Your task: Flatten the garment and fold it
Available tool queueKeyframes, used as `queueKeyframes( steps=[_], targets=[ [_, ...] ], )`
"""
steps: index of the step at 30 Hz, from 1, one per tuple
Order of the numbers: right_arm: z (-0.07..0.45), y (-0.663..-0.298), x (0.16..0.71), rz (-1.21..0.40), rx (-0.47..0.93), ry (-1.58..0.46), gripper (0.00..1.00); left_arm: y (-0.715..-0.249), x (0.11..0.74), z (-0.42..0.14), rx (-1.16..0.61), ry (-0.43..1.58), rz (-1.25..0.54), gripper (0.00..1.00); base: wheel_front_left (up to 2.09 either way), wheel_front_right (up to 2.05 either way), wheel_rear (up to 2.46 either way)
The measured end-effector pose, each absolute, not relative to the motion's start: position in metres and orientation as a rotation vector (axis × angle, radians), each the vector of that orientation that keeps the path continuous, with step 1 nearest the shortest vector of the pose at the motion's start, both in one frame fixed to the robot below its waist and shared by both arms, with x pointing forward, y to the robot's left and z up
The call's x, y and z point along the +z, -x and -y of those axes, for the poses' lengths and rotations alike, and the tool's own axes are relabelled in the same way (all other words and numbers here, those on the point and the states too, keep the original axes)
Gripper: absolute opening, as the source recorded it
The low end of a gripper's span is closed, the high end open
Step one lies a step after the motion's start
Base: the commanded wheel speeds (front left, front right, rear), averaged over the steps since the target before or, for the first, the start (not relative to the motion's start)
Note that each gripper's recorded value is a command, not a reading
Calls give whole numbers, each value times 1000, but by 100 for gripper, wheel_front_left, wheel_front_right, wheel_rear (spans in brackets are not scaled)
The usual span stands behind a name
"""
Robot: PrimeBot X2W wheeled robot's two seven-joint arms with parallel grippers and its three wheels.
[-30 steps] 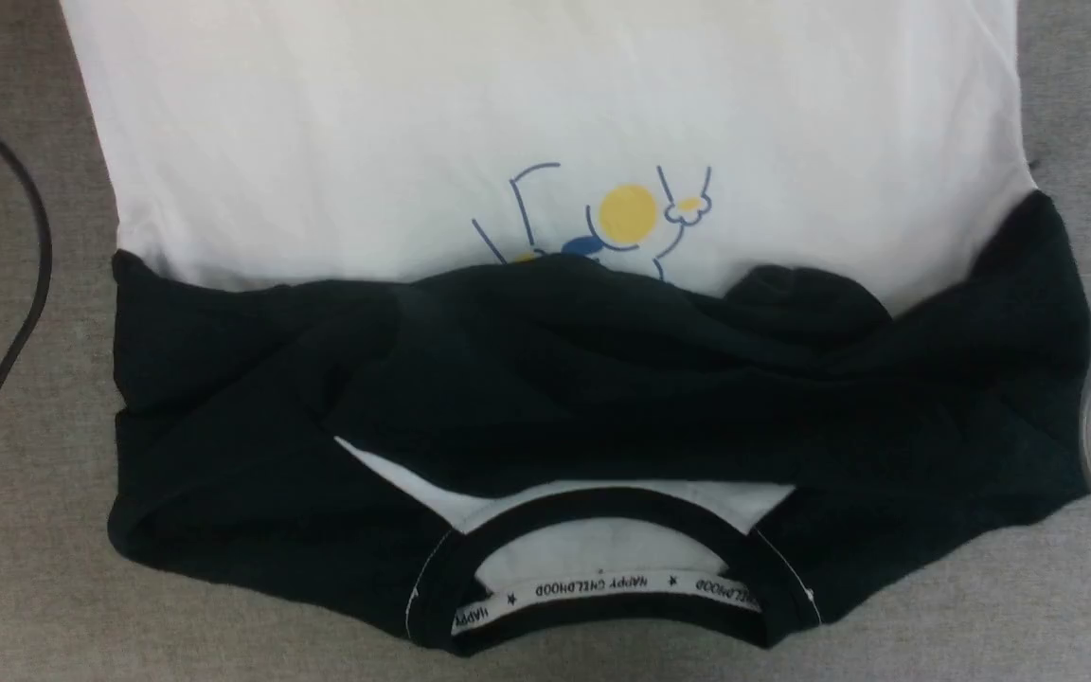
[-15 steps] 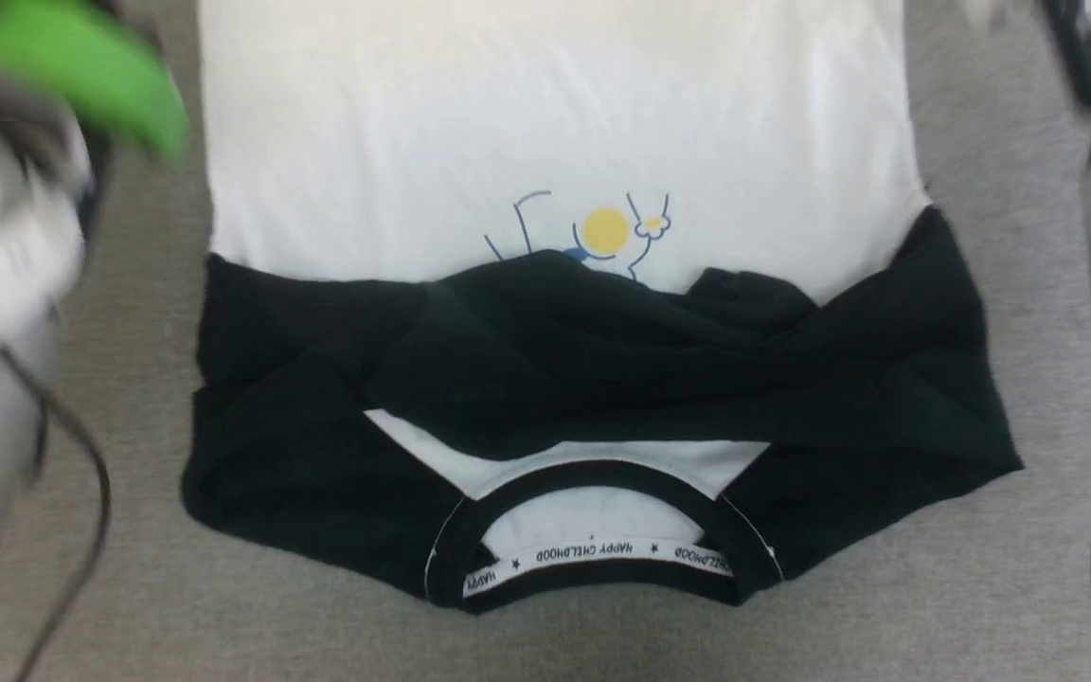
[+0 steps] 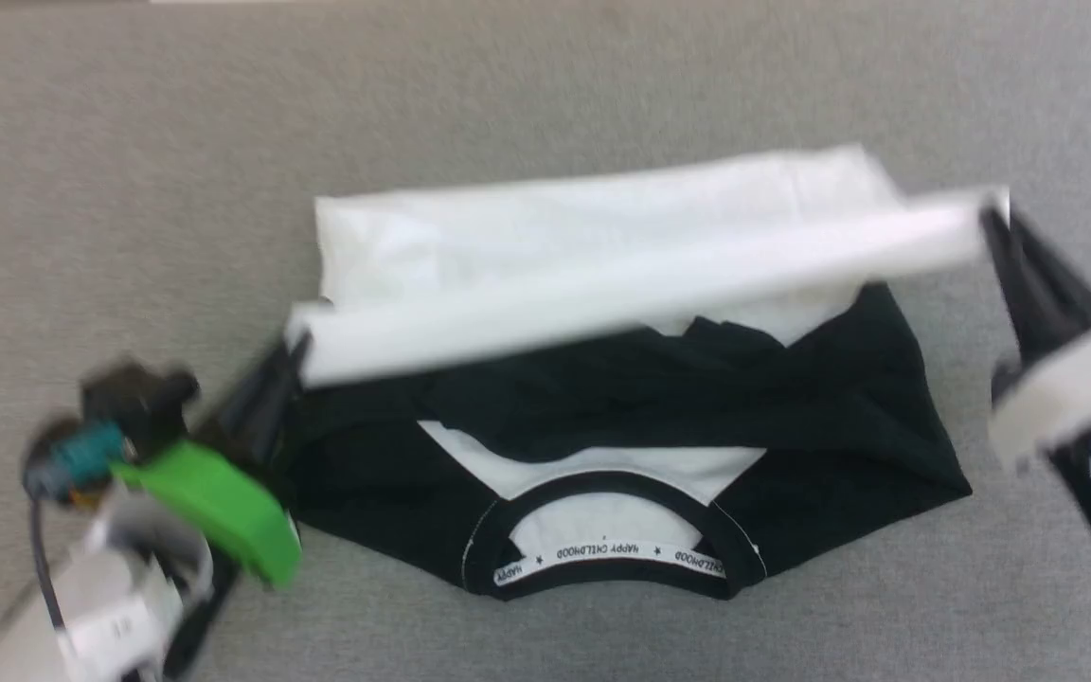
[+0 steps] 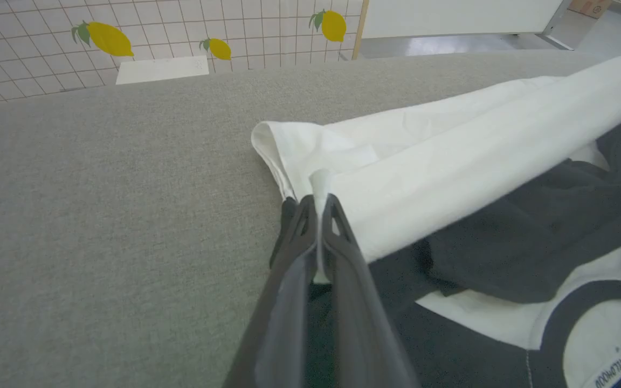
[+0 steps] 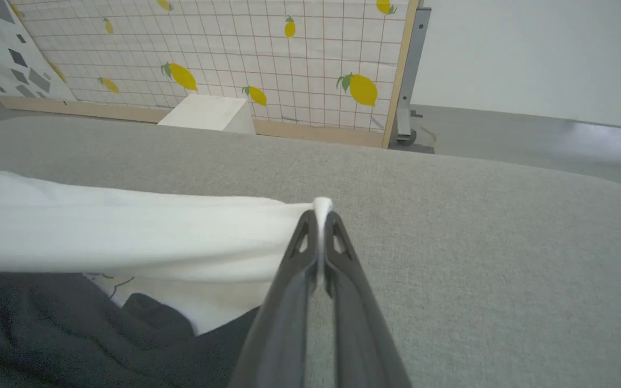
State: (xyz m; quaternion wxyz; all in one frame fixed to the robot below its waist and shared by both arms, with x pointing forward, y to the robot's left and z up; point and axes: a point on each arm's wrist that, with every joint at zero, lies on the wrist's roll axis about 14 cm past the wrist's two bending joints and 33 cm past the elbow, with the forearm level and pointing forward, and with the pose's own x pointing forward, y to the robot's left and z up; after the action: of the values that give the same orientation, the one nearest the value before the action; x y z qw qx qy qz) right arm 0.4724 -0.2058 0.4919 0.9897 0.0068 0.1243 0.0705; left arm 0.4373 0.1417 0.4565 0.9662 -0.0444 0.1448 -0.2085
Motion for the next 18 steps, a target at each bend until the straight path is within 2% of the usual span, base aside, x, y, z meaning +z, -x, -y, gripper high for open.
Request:
queueKeyframes(
  steps=[4, 5, 18],
  targets=[
    [211, -430, 483, -324, 87, -59, 0, -396, 448, -140, -417, 148, -368, 0, 0, 0, 0],
    [212, -409, 476, -366, 53, -101, 0, -381, 446, -142, -399, 181, -385, 0, 0, 0, 0],
    [209, -355, 410, -628, 5, -128, 0, -344, 410, -147, -332, 243, -480, 0, 0, 0, 0]
  ],
)
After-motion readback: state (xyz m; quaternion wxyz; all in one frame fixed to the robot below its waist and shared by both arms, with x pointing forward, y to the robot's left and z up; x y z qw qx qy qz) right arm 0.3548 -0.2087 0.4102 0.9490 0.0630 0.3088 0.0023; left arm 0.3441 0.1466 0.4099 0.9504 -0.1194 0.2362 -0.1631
